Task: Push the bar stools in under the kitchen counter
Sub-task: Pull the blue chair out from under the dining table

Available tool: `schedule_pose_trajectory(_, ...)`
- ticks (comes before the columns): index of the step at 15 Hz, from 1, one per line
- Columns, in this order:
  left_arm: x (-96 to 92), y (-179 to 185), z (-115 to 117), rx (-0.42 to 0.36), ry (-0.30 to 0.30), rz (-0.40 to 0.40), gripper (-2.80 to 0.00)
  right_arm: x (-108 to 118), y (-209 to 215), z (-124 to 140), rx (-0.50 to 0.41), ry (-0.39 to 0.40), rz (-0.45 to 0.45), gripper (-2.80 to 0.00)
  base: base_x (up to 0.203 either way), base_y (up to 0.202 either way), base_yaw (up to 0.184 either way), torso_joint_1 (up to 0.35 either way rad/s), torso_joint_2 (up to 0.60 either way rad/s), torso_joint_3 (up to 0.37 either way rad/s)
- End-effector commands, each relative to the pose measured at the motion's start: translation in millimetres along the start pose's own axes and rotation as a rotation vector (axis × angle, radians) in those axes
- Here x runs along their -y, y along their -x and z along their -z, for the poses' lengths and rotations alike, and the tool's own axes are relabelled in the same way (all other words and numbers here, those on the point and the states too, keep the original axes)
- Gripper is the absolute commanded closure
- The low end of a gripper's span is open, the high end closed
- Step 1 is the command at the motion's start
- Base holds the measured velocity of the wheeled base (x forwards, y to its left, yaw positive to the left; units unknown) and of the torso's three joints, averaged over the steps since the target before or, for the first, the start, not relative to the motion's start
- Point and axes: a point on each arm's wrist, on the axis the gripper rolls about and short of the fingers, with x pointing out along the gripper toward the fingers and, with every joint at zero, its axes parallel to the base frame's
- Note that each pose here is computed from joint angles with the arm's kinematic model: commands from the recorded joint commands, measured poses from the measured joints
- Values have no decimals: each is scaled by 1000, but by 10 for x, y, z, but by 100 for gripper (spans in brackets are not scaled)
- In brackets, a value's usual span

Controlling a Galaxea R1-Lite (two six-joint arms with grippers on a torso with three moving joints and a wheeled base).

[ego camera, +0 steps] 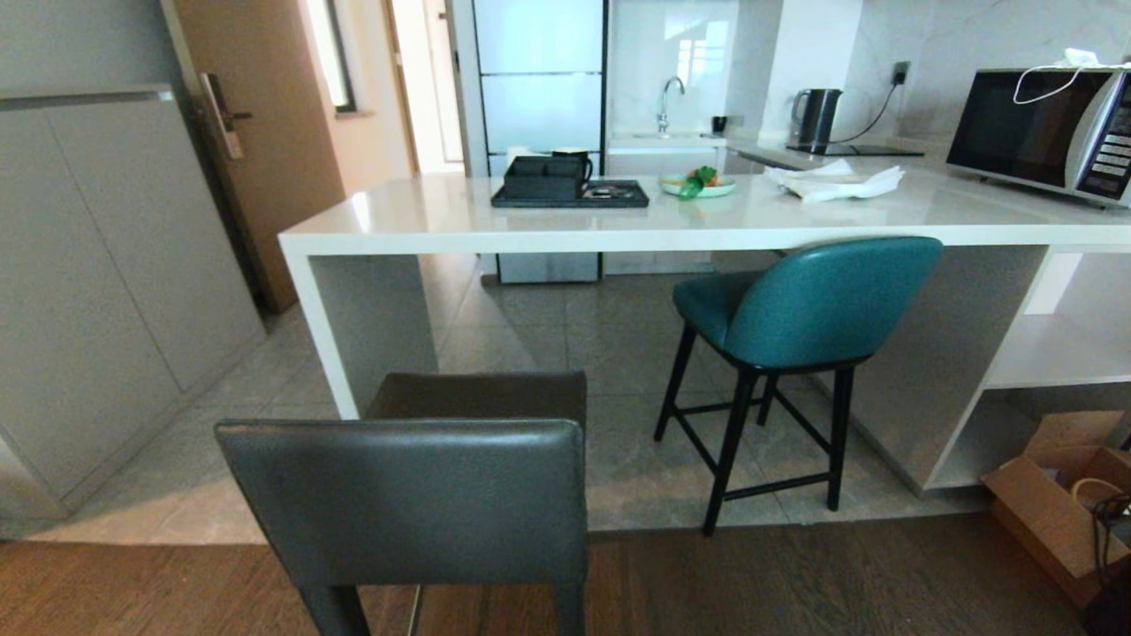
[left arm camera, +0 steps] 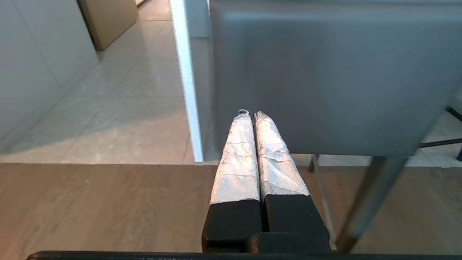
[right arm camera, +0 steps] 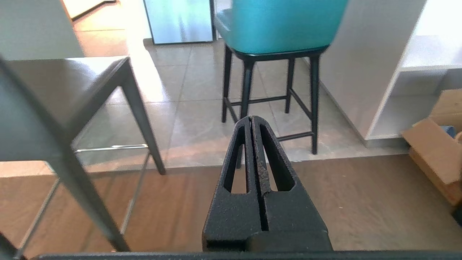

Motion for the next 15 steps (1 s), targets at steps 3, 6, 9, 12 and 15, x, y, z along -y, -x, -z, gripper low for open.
schedule_pose_trajectory(3,0,-2,8,-2,1,-1,0,0,-4,12,-6,0,0,0,0,-196,2,4,1,2)
schedule_pose_trajectory(6,0,-2,8,-2,5,-1,0,0,-4,12,-6,0,0,0,0,-196,3,2,-1,1)
schedule_pose_trajectory(9,0,-2,8,-2,5,-1,0,0,-3,8,-4,0,0,0,0,-197,2,3,7,3)
schedule_pose_trajectory(12,0,-2,8,-2,5,-1,0,0,-4,12,-6,0,0,0,0,-195,1,1,2,4)
schedule_pose_trajectory(15,0,-2,8,-2,5,-1,0,0,-4,12,-6,0,0,0,0,-196,2,5,5,-1)
